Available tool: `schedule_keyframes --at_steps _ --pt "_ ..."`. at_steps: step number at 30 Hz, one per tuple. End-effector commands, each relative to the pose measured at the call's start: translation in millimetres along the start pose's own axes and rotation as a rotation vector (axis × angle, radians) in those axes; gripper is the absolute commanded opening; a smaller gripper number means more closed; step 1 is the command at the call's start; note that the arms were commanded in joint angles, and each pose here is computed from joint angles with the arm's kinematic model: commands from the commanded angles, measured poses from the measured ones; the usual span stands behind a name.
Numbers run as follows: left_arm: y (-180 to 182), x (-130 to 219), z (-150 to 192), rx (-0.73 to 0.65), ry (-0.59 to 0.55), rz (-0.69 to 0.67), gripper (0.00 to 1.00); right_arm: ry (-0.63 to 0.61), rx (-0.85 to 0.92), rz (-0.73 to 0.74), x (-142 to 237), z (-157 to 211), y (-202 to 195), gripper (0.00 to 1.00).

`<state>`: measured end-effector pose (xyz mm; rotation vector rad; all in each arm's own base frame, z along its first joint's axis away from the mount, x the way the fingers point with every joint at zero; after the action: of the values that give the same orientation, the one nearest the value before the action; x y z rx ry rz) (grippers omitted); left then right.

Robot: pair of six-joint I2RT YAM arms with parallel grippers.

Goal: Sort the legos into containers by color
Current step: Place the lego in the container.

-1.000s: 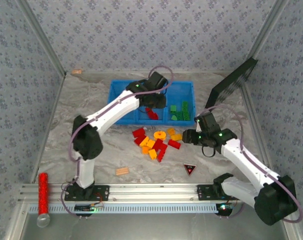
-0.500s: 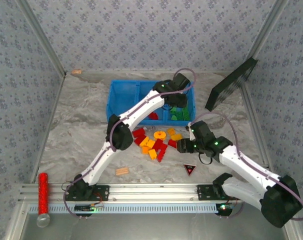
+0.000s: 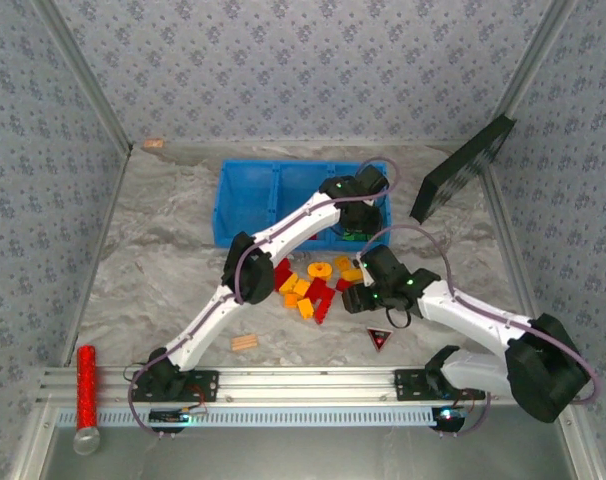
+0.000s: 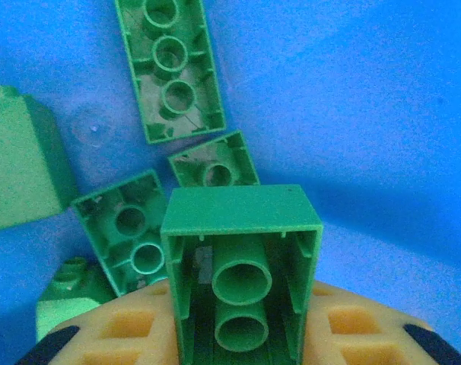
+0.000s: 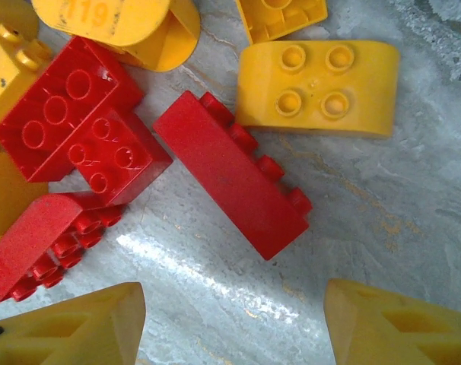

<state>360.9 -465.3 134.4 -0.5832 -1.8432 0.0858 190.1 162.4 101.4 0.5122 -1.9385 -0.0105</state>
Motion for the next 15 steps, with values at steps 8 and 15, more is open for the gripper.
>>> schedule_keyframes --at_steps 8,15 --pt "3 -4 13 0.005 0.052 -0.017 0.53 -0.011 0.091 0.054 -8 -22 1 0.65" --pt "-1 10 10 -0.004 0.038 -0.003 0.59 0.007 0.106 0.063 -15 -28 -2 0.65"
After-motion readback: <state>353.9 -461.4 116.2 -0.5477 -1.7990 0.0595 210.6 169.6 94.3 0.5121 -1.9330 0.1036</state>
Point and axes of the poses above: each hand's point on the last joint's axis, 136 mm out from that joint toward the fingers, its own x axis back along the fingers, its own y axis along the line the jaws close on, z = x × y, the point moved 5 cm from there along x, back along the fingers, and after that the axes turned 2 degrees about -x, right-handed, at the moved point
